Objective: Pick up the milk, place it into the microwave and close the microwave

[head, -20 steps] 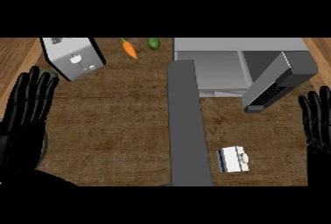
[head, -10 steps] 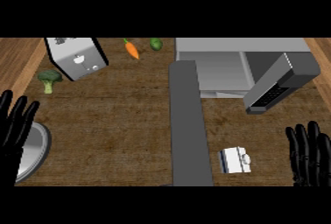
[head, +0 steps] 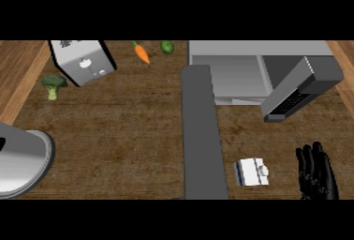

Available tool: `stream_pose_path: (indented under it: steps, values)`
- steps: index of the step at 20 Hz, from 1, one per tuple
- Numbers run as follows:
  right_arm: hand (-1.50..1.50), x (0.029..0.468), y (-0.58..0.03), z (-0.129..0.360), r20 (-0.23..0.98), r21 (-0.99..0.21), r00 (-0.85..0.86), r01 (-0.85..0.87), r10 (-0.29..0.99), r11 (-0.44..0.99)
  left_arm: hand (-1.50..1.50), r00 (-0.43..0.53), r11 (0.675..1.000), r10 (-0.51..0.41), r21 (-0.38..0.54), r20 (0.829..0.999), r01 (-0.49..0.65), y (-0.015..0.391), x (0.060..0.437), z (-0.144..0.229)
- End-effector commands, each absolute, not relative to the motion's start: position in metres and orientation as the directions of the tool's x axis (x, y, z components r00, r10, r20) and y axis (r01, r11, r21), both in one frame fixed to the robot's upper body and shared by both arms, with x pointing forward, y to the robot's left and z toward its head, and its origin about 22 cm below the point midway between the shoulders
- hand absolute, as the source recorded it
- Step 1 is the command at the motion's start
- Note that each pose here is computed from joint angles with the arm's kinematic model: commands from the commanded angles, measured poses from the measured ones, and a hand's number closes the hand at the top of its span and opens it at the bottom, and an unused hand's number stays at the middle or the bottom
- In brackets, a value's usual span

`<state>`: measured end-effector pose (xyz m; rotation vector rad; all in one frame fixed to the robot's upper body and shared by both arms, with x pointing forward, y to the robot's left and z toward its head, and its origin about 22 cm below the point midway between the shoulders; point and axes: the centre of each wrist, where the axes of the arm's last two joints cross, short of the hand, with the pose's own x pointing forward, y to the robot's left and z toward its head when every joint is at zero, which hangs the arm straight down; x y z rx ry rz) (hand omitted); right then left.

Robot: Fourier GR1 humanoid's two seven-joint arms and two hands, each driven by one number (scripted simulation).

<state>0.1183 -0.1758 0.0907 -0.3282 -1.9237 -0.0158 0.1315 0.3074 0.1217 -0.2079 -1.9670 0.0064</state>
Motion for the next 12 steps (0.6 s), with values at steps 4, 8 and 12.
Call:
stream_pose_path:
  steps: [4,8,12]
  values:
    - [-1.5,0.135,-0.2,0.048,0.944,-0.134,-0.24,0.343,0.225,0.93,-1.5,-0.386,0.986,0.149,-0.106,0.91,0.132,0.32,0.101,0.131]
    - [-1.5,0.13,-0.188,0.006,0.949,-0.189,-0.169,0.375,0.268,0.907,-1.5,-0.396,0.986,0.144,-0.098,0.907,0.133,0.32,0.09,0.123]
    - [-1.5,0.123,-0.214,-0.022,0.953,-0.208,-0.123,0.398,0.277,0.894,-1.5,-0.389,0.986,0.139,-0.089,0.911,0.142,0.34,0.086,0.133]
